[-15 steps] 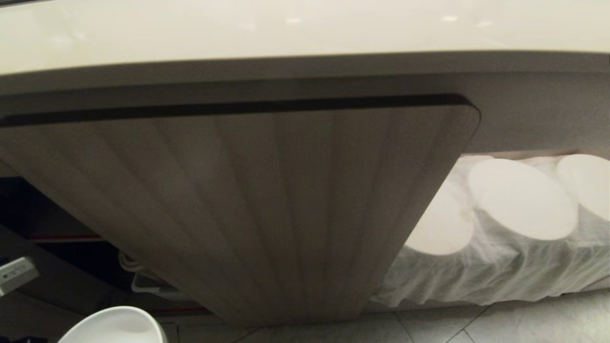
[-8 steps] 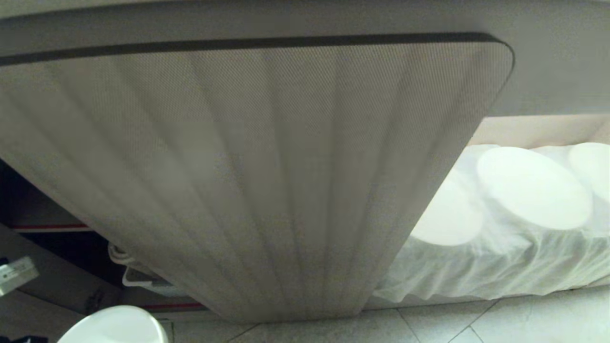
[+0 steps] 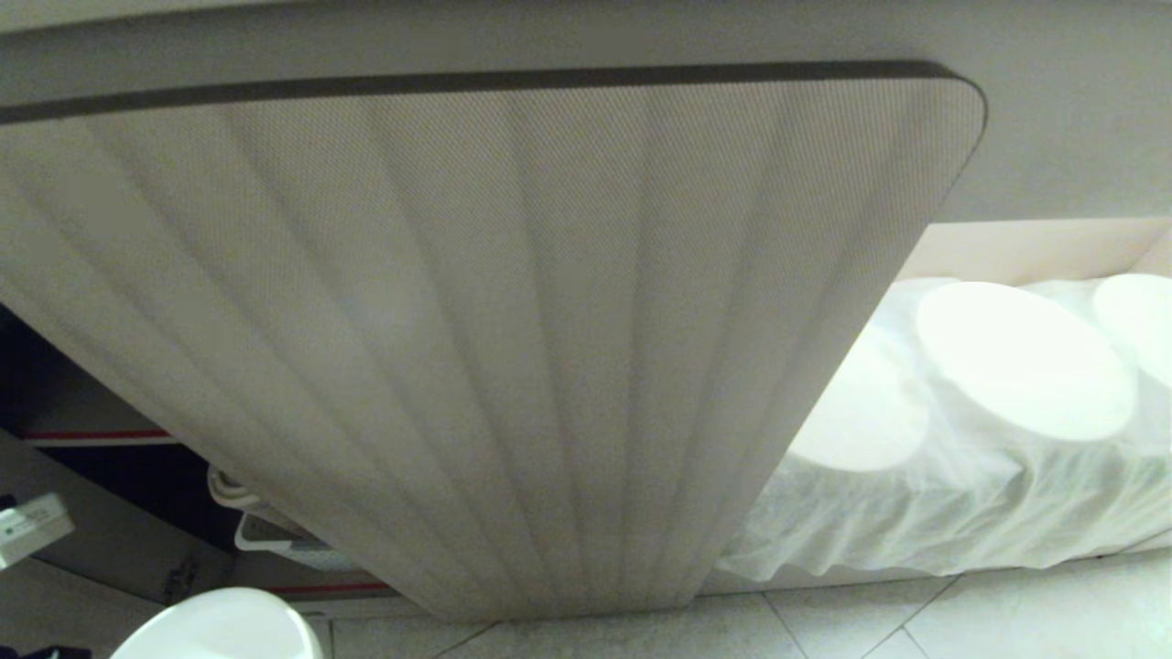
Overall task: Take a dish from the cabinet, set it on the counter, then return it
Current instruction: Put it back into the cabinet
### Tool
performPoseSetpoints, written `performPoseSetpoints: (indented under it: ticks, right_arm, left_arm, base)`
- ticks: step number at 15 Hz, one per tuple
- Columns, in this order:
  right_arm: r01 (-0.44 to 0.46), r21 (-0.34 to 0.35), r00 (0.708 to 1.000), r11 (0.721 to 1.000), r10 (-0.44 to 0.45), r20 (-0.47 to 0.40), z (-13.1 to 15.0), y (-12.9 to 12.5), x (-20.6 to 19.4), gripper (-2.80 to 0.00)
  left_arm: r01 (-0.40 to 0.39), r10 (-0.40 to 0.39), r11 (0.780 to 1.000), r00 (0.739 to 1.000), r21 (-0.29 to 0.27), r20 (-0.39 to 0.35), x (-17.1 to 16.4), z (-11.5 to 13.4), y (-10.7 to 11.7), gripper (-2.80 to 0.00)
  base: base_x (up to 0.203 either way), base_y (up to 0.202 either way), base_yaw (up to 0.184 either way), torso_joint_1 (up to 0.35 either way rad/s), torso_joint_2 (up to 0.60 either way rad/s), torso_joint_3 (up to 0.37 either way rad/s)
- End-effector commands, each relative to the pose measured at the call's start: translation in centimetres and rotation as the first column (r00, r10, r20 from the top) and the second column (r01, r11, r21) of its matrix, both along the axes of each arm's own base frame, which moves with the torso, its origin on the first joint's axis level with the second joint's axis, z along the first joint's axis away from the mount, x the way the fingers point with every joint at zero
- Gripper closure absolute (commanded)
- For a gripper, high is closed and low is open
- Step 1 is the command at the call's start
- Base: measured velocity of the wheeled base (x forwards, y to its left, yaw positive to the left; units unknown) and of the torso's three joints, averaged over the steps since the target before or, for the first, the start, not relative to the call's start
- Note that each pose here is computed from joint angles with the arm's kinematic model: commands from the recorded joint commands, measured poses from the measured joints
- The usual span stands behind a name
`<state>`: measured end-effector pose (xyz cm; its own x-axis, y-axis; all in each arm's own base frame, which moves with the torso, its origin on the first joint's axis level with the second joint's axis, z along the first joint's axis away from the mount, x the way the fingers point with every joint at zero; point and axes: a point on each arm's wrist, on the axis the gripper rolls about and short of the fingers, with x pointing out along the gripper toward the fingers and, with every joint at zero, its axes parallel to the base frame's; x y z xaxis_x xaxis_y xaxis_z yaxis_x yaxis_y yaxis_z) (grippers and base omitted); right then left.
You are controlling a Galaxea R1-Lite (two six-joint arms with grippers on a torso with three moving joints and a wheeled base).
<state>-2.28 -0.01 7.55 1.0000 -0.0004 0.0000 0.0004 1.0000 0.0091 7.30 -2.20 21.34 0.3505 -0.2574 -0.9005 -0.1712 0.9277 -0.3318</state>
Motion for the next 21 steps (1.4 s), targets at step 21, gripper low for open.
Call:
performPoseSetpoints:
  ticks: [21]
  right_arm:
    - [0.0,-0.001,1.0,1.0,0.0,0.0,0.0,0.0,0.0,0.0]
  left_arm:
    - [-0.028,0.029,1.0,1.0,-0.013,0.011,-3.5,0.4,0.8,0.0]
  base:
    - [0.0,0.0,0.0,0.0,0.0,0.0]
